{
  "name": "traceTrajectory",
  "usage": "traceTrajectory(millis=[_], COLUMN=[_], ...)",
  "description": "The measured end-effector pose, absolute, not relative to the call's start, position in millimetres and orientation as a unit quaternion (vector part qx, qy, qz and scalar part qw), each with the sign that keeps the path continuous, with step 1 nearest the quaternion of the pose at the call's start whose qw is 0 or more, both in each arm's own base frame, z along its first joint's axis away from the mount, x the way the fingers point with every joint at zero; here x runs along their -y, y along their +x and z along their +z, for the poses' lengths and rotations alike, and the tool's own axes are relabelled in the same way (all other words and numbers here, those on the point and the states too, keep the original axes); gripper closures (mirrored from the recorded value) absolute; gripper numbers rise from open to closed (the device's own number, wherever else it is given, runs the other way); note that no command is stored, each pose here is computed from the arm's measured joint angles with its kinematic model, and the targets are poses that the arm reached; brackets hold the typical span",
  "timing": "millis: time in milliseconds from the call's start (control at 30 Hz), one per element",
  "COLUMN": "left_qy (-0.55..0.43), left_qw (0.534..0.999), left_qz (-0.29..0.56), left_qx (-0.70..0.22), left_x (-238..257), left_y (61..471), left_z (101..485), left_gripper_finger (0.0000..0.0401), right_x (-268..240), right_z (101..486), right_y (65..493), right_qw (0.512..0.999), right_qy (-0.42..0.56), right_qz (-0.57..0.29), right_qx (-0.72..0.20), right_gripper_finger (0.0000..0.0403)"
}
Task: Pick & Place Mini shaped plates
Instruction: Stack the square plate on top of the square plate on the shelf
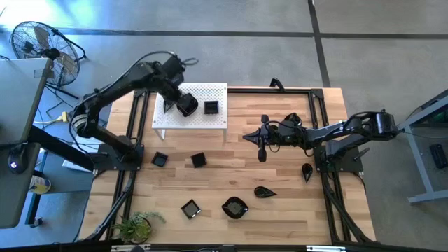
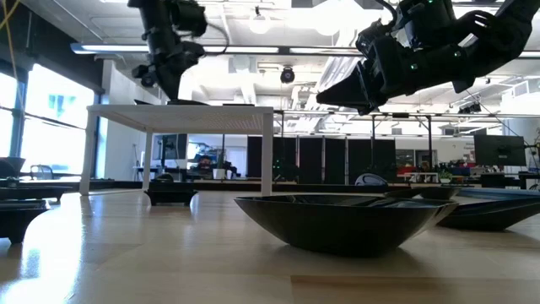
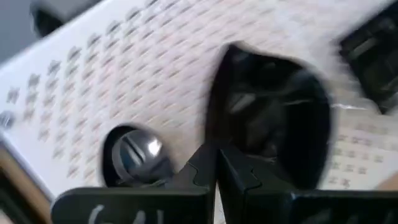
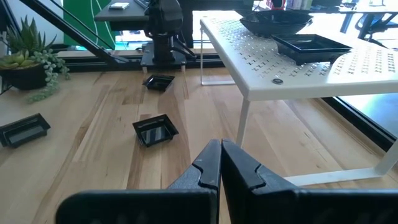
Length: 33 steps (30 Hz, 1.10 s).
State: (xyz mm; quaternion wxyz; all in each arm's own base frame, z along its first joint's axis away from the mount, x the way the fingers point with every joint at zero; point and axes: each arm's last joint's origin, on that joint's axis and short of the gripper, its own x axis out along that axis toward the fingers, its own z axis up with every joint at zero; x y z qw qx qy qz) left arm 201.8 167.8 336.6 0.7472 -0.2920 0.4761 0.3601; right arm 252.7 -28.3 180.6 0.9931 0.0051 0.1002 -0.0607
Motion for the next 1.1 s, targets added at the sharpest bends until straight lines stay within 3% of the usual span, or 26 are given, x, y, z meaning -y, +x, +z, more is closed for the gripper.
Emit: traceTrajectory(millis=[267,500,800,1100], left_qy=[-0.158,-0.030,-0.004,0.000], left_qw=[0.900,0.966,0.996,0.999], left_qz=[0.273,0.170,0.080,0.042], left_qx=[-0.303,-0.190,-0.027,-0.003], left_x=[-114.0,-63.1,-23.1,1.1], left_y=[240.3,277.7,284.4,266.3], left_z=[360.7,342.6,288.3,241.8], left_gripper_finger=[0.0400,0.0400,0.0400,0.0401], right_x=[28.3,28.3,28.3,28.0], right_z=[180.6,180.8,181.3,185.6], right_y=[252.8,252.8,252.9,253.7], right_qw=[0.993,0.993,0.993,0.992], right_qy=[0.005,0.005,0.008,0.090], right_qz=[-0.061,-0.060,-0.060,-0.059], right_qx=[-0.100,-0.100,-0.096,-0.069], right_gripper_finger=[0.0402,0.0402,0.0402,0.0402])
